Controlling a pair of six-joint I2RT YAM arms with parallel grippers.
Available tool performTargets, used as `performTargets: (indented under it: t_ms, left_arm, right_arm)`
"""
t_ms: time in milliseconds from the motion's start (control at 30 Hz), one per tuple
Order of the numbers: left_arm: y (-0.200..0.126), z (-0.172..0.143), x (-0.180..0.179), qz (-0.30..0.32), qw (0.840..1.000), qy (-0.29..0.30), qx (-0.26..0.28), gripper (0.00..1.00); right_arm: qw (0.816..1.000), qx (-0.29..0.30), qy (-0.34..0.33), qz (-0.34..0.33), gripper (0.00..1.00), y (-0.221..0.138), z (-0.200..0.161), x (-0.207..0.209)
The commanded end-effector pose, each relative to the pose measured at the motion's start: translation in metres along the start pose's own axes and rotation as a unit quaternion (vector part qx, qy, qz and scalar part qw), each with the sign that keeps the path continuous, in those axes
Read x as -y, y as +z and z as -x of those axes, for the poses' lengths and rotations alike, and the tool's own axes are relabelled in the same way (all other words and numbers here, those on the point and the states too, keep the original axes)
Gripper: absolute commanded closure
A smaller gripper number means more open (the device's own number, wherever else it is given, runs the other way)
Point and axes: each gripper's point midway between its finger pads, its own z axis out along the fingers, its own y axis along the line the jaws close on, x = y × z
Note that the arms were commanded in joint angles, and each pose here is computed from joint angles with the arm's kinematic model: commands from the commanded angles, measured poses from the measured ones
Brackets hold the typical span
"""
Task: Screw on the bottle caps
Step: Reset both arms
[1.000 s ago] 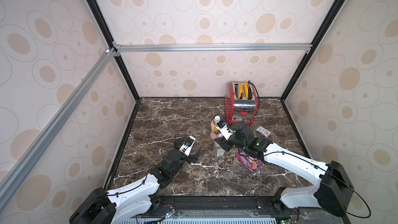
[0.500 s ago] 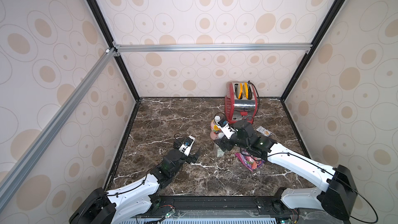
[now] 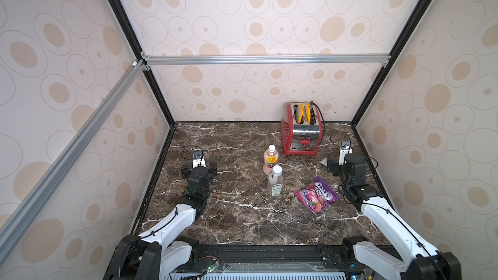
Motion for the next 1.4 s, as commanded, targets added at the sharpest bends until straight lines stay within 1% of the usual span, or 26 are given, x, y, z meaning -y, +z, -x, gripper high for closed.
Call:
performTargets:
  t_ms: [0,67,100,133,167,200,233,300,333,367,400,433,467,500,533,567,600,633,667,733,800,867,900,967,1367]
  left_arm:
    - [0.013,-0.005,-0.031,0.057,0.998,-0.009,0.004,0.01]
    - [0.021,-0.024,-0.044,0.07,0.997,-0.031,0.003,0.01]
    - [0.024,-0.033,-0.047,0.077,0.997,-0.026,0.003,0.01]
    - [0.027,-0.034,-0.048,0.086,0.996,-0.018,0.012,0.01]
    - [0.029,-0.034,-0.044,0.076,0.997,-0.015,0.011,0.01]
    - [0.032,-0.034,-0.032,0.04,0.999,-0.003,-0.005,0.01]
    - [0.036,-0.034,-0.021,0.008,1.0,0.01,-0.007,0.01]
    - [0.042,-0.04,0.001,-0.052,0.999,0.016,0.002,0.01]
    - [0.046,-0.046,0.011,-0.074,0.997,0.023,0.011,0.01]
    - [0.05,-0.053,0.017,-0.088,0.996,0.029,0.009,0.01]
    - [0.054,-0.054,0.017,-0.092,0.995,0.022,0.01,0.01]
    - [0.055,-0.056,0.018,-0.107,0.994,0.018,-0.004,0.01]
    - [0.058,-0.057,0.02,-0.118,0.993,0.02,-0.017,0.01]
    - [0.064,-0.058,0.021,-0.124,0.992,0.015,-0.028,0.01]
    - [0.072,-0.058,0.016,-0.125,0.991,-0.004,-0.041,0.01]
    - [0.074,-0.06,0.012,-0.134,0.99,-0.019,-0.051,0.01]
    - [0.074,-0.06,0.012,-0.133,0.99,-0.019,-0.048,0.01]
    - [0.074,-0.06,0.012,-0.132,0.99,-0.019,-0.048,0.01]
    - [0.074,-0.06,0.011,-0.132,0.99,-0.018,-0.049,0.01]
    - [0.074,-0.059,0.012,-0.132,0.99,-0.018,-0.047,0.01]
    - [0.071,-0.059,0.01,-0.13,0.99,-0.019,-0.042,0.01]
    - [0.071,-0.058,0.01,-0.13,0.99,-0.02,-0.041,0.01]
    - [0.071,-0.059,0.01,-0.13,0.99,-0.02,-0.042,0.01]
    - [0.071,-0.058,0.011,-0.13,0.99,-0.019,-0.041,0.01]
    - [0.072,-0.059,0.011,-0.13,0.99,-0.016,-0.044,0.01]
  right_arm:
    - [0.995,0.065,0.038,-0.062,0.0,0.016,0.001,0.017]
    - [0.995,0.051,0.02,-0.084,0.0,0.029,-0.019,0.017]
    - [0.996,0.041,0.012,-0.081,0.0,0.036,-0.029,0.014]
    - [0.997,0.038,0.008,-0.072,0.0,0.041,-0.038,0.008]
    - [0.996,0.056,0.001,-0.071,0.0,0.043,-0.035,0.006]
    - [0.996,0.074,0.002,-0.049,0.0,0.042,-0.033,-0.002]
    - [0.996,0.083,0.01,-0.019,0.0,0.043,-0.035,-0.009]
    - [0.996,0.087,0.01,-0.001,0.0,0.05,-0.043,-0.016]
    - [0.995,0.099,0.005,0.015,0.0,0.052,-0.048,-0.023]
    - [0.993,0.114,-0.003,0.021,0.0,0.053,-0.048,-0.027]
    - [0.99,0.136,-0.009,0.03,0.0,0.052,-0.042,-0.031]
    - [0.991,0.127,-0.016,0.044,0.0,0.052,-0.042,-0.036]
    - [0.992,0.107,-0.021,0.06,0.0,0.055,-0.043,-0.04]
    - [0.994,0.071,-0.027,0.082,0.0,0.063,-0.047,-0.045]
    - [0.993,0.061,-0.027,0.097,0.0,0.074,-0.045,-0.048]
    - [0.993,0.047,-0.012,0.104,0.0,0.082,-0.044,-0.045]
    - [0.991,0.029,0.004,0.129,0.0,0.083,-0.049,-0.043]
    - [0.99,0.028,0.006,0.138,0.0,0.082,-0.05,-0.044]
    - [0.99,0.04,0.005,0.136,0.0,0.083,-0.048,-0.044]
    - [0.99,0.026,0.004,0.138,0.0,0.082,-0.05,-0.044]
    - [0.99,0.04,0.003,0.137,0.0,0.081,-0.048,-0.044]
    - [0.99,0.034,0.003,0.138,0.0,0.08,-0.049,-0.044]
    - [0.99,0.04,0.002,0.136,0.0,0.08,-0.047,-0.045]
    - [0.991,0.033,-0.001,0.133,0.0,0.08,-0.049,-0.045]
    - [0.99,0.036,-0.001,0.133,0.0,0.08,-0.048,-0.045]
